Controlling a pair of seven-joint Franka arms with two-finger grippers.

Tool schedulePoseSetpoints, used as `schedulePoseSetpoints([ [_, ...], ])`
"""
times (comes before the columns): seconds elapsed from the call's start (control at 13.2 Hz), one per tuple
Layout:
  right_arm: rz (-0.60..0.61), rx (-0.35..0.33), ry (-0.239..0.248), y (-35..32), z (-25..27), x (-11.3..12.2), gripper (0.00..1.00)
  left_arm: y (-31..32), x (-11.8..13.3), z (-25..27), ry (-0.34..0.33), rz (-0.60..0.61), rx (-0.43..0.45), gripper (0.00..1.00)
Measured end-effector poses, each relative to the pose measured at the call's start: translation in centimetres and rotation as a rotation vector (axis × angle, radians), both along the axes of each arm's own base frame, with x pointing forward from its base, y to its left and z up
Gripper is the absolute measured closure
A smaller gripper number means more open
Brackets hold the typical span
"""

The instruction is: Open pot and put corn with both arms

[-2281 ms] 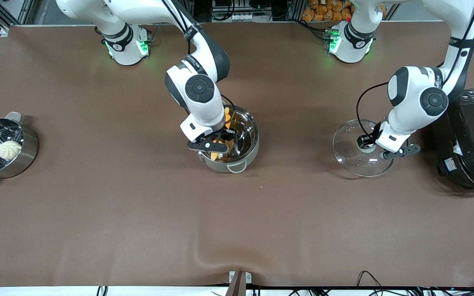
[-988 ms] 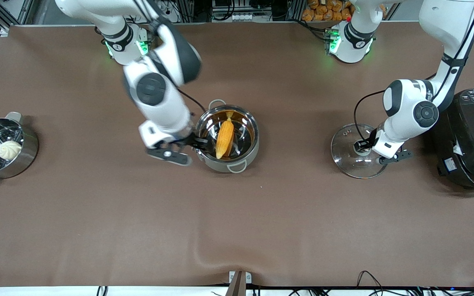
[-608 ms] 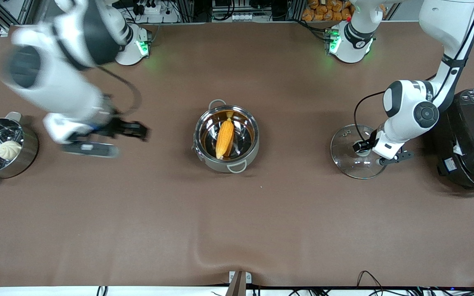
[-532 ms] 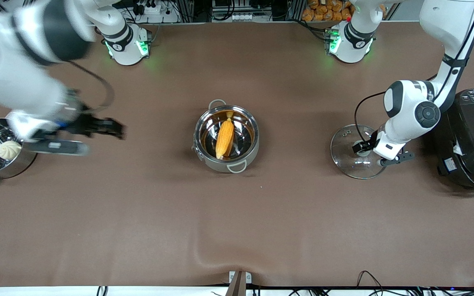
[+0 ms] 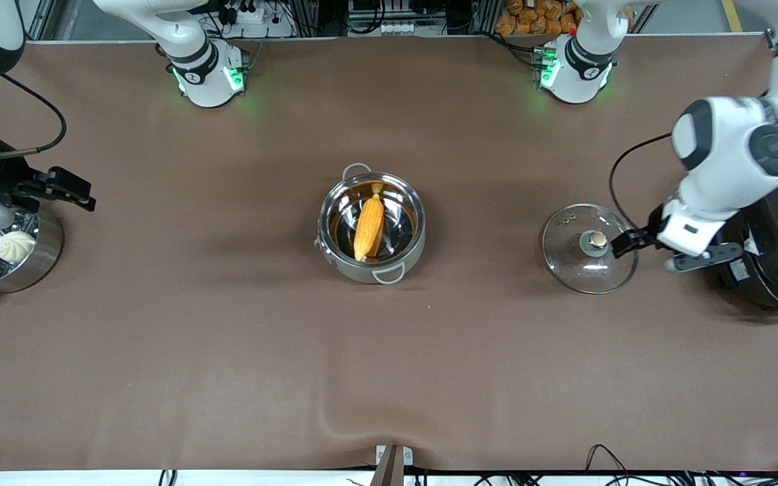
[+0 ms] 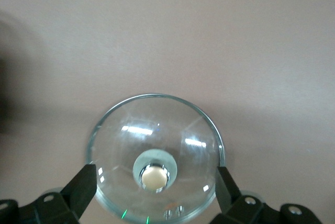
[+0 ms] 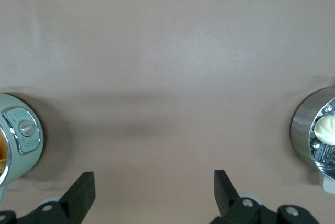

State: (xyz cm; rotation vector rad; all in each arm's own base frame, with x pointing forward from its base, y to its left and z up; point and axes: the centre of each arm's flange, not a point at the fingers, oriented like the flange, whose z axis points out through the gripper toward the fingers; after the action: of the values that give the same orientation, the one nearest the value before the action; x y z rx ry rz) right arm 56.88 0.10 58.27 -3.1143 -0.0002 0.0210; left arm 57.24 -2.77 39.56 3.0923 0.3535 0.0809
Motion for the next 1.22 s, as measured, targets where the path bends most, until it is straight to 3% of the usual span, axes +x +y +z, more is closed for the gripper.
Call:
schedulePoseSetpoints([
  [0.23,0.017,-0.005,-0.013,-2.5,-0.4,-1.5,0.00,0.2,1.5,8.1,0.043,-0.004,0.003,0.00],
  [0.53,0.043,-0.027,-0.037,-4.4,0.0,-2.6,0.00,0.6,1.4,15.4,0.080,-0.048,0.006,0.00],
  [0.91,0.050,-0.033,-0.083,-4.1,-1.2,-2.0,0.00,1.7,0.2,20.5,0.065,-0.075,0.010,0.00],
  [1.22,0.052,-0.033,-0.074,-4.0,-2.7,-2.0,0.00,2.3,-0.7,22.1,0.058,-0.104,0.014,0.00],
])
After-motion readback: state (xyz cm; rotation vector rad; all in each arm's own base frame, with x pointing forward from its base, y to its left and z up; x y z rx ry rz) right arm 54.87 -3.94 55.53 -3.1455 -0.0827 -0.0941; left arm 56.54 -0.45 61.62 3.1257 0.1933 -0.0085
